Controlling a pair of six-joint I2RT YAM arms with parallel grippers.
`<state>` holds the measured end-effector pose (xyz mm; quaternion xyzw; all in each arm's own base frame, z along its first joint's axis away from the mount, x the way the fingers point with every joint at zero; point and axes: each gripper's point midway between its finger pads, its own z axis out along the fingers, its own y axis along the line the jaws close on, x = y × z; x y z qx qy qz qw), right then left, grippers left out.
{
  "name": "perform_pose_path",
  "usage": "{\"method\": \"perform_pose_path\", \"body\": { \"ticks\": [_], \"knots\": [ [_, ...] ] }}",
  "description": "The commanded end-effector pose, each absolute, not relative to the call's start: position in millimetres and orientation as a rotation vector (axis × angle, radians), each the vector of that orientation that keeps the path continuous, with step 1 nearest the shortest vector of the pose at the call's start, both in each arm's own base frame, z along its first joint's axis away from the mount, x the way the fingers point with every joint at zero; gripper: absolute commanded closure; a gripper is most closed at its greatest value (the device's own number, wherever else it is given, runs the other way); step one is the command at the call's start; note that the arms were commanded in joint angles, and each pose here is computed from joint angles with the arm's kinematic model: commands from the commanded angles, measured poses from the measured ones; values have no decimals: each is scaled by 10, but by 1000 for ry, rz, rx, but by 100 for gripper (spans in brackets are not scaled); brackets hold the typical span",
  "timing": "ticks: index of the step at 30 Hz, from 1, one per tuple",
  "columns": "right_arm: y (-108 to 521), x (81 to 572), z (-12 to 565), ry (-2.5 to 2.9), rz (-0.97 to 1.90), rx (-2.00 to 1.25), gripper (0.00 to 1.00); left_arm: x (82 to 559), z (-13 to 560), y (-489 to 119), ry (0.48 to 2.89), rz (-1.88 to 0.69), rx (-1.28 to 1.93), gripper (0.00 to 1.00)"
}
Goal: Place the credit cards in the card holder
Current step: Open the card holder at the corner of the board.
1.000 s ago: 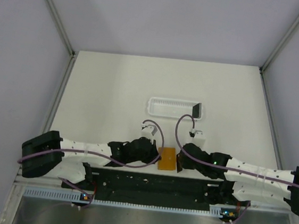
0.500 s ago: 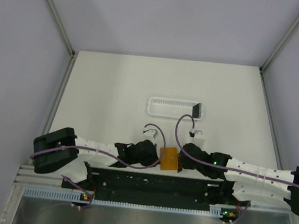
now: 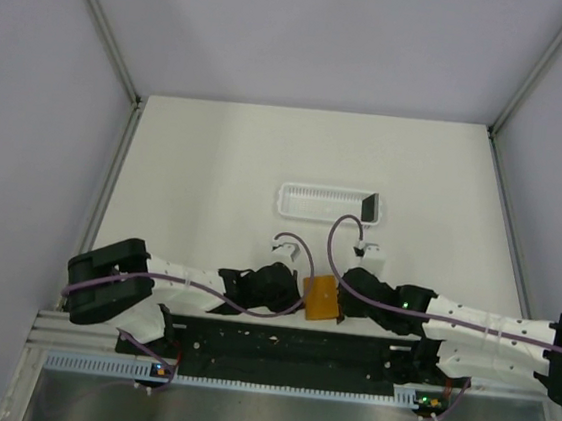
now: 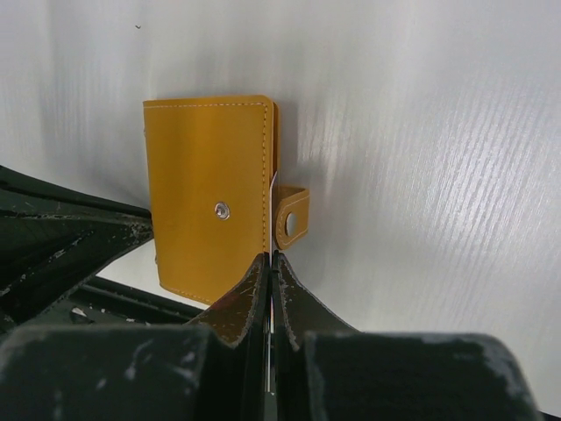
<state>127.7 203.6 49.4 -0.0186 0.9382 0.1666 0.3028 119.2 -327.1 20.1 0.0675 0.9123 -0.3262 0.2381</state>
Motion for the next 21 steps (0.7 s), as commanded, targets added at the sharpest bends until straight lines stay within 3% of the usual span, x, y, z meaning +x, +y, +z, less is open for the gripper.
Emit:
{"method": "perform_pose_path", "body": {
  "ticks": [1,21],
  "knots": [
    [2206,1357,835,2416,529,-55,100,1118,49,-3207,2557,-831,229,100],
    [2148,1356,947,2410,503,-85,100,1108,31,-3266,2570,-837,250,100]
  ]
}}
